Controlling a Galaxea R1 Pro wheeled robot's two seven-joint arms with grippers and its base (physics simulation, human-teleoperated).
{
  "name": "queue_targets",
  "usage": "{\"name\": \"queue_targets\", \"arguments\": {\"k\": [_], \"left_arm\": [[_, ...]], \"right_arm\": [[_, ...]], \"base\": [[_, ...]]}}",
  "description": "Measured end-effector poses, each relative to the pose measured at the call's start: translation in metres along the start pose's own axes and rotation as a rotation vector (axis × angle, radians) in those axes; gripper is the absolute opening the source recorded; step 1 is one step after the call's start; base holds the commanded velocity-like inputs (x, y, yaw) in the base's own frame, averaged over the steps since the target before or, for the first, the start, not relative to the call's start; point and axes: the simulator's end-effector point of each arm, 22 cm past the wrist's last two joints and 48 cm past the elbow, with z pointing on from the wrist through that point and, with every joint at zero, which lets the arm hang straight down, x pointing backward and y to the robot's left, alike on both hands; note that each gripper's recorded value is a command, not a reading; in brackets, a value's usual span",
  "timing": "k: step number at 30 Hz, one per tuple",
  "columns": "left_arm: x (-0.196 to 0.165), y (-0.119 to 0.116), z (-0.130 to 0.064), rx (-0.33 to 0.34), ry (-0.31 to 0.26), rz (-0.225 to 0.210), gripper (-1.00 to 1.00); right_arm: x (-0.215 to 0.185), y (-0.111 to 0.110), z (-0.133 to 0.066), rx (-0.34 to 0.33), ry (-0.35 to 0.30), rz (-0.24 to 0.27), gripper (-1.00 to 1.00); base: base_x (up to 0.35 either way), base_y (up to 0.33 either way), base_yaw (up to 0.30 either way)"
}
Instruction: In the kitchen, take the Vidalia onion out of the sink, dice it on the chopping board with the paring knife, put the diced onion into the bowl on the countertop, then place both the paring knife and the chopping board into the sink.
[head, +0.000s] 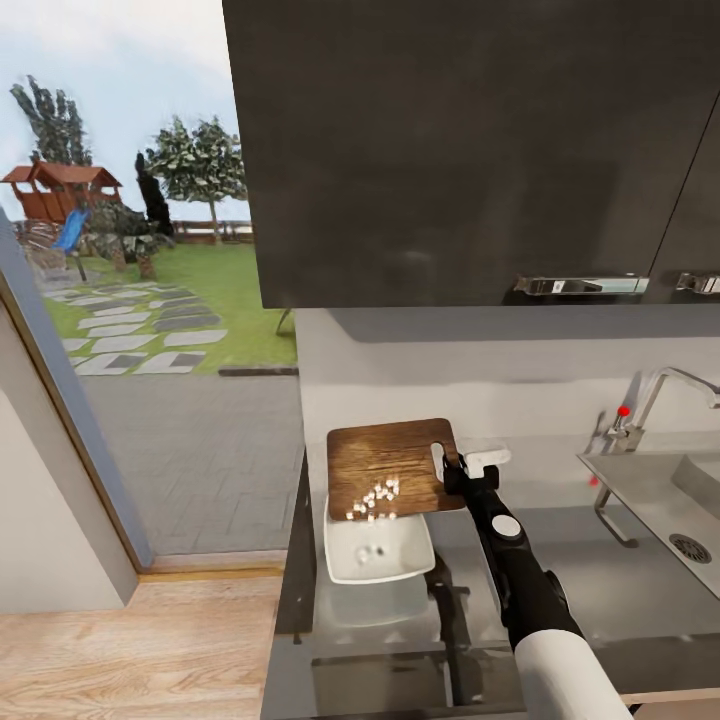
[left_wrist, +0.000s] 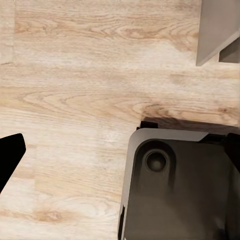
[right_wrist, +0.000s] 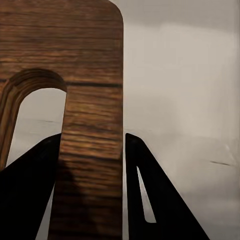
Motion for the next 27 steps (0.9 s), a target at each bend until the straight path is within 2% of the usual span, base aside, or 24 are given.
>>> {"name": "queue_targets", "arguments": {"k": [27], "left_arm": [[-0.006, 0.000, 0.000, 0.001, -0.017, -0.003, 1.00]], "right_arm": [[-0.013, -0.002, -0.003, 0.004, -0.021, -0.003, -1.00]], "base": [[0.000, 0.000, 0.000]]}}
